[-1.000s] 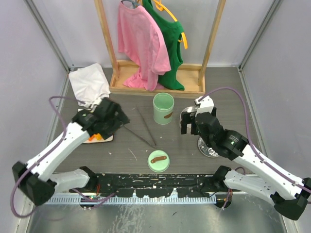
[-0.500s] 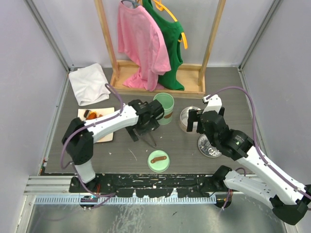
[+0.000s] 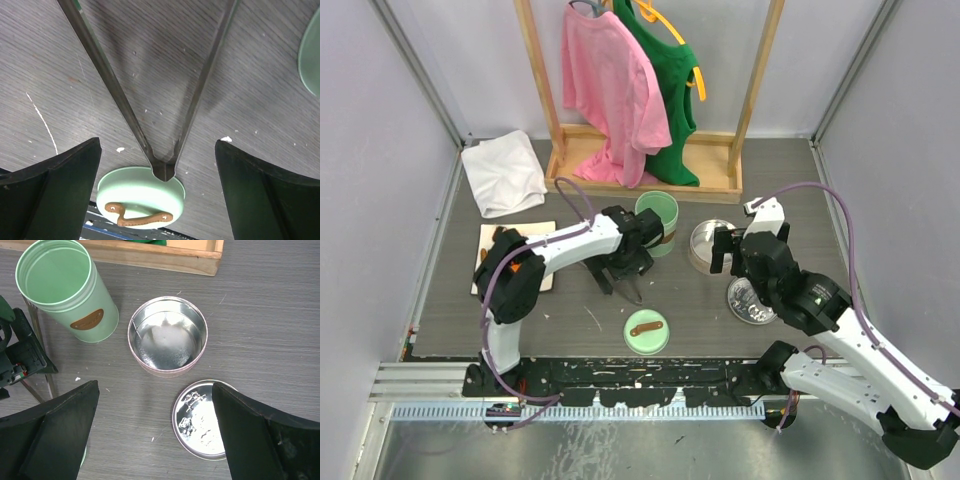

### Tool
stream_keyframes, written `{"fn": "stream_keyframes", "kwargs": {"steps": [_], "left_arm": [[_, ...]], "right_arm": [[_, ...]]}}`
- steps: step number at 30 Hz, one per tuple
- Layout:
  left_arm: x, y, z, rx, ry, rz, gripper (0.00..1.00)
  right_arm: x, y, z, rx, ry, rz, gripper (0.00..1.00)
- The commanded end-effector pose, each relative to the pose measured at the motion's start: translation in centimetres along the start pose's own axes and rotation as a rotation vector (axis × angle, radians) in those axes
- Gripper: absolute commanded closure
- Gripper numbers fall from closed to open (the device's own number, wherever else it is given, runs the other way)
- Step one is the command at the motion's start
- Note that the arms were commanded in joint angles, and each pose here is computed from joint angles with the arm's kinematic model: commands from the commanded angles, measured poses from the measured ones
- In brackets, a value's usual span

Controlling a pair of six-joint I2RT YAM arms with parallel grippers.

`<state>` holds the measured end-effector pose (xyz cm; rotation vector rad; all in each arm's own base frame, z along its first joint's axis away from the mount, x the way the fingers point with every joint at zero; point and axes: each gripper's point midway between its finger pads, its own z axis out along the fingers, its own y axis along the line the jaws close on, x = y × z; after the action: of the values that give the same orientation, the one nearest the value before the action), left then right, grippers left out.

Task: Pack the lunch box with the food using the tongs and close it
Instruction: Move the clamp to the center of the board.

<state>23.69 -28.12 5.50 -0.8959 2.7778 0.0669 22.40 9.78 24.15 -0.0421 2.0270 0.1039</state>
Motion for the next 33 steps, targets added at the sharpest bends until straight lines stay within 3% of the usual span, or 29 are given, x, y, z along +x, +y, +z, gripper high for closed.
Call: {"fn": "stream_keyframes", "kwargs": {"steps": [1,10,17,24,33], "left_arm": [[-1.3,0.3,0.9,-0.015,-0.028,-0.032,0.02],[-1.9,2.2,3.4,-0.053,-0.017,-0.004,0.04],[-2.1,5.0,3.8,-0.128,-0.022,0.073,0.23],[-0.8,8.3,4.0,-0.111,0.031,0.234,0.32],[-0.2,12.7,2.7,-0.073,0.075,0.496,0.31]], "right_arm": [[-1.8,-0.1,-0.5,-0.001,-0.049,0.021,0.0],[-1.3,0.3,0.0,-0.003,-0.024,0.009,0.0],[-1.2,0.5,0.2,-0.005,-0.017,0.024,0.0],[-1.1,0.6,0.2,-0.006,-0.014,0.042,0.0],[-0.6,0.6,0.4,0.002,-0.006,0.061,0.0]]}}
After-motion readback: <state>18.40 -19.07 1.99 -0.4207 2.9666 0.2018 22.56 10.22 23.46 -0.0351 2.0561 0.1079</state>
